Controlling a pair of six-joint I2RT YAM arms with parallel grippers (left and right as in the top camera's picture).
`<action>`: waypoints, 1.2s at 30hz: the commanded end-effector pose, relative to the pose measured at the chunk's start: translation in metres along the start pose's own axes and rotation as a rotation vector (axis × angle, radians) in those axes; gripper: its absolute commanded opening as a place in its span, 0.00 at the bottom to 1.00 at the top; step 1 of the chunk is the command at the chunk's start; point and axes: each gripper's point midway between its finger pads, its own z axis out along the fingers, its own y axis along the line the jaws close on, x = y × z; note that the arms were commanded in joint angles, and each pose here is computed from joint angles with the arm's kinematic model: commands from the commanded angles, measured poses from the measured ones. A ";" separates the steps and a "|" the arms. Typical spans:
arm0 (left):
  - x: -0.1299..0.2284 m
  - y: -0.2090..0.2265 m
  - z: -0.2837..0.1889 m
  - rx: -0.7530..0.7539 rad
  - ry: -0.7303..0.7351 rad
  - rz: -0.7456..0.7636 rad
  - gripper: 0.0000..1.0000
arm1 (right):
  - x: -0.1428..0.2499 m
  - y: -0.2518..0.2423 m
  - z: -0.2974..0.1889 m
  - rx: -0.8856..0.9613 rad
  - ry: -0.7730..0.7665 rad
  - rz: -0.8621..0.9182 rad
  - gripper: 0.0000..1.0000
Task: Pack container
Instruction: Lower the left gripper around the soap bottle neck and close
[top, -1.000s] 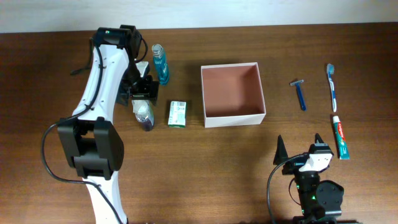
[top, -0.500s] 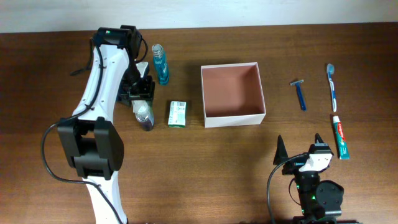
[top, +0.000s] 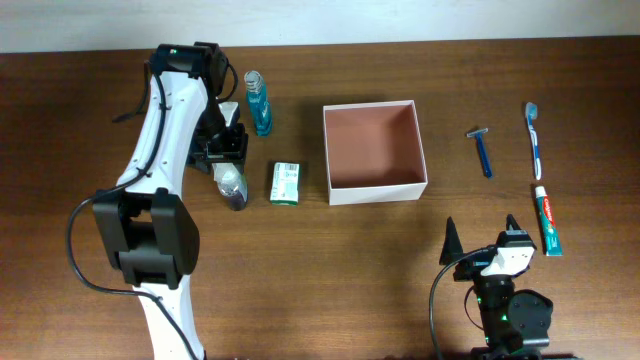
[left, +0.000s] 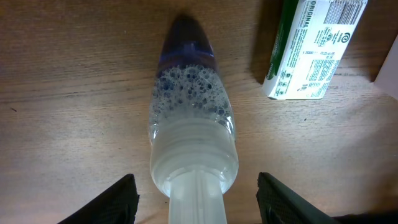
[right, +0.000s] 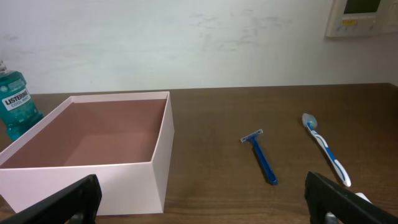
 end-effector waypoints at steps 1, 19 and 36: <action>-0.008 0.002 -0.010 -0.007 -0.043 0.000 0.63 | 0.002 0.000 0.000 -0.002 0.001 -0.007 0.99; -0.004 0.001 -0.025 -0.005 -0.053 0.001 0.63 | 0.002 0.000 0.000 -0.002 0.001 -0.007 0.99; -0.004 -0.007 -0.025 0.039 -0.050 -0.011 0.63 | 0.002 0.000 0.000 -0.002 0.001 -0.007 0.99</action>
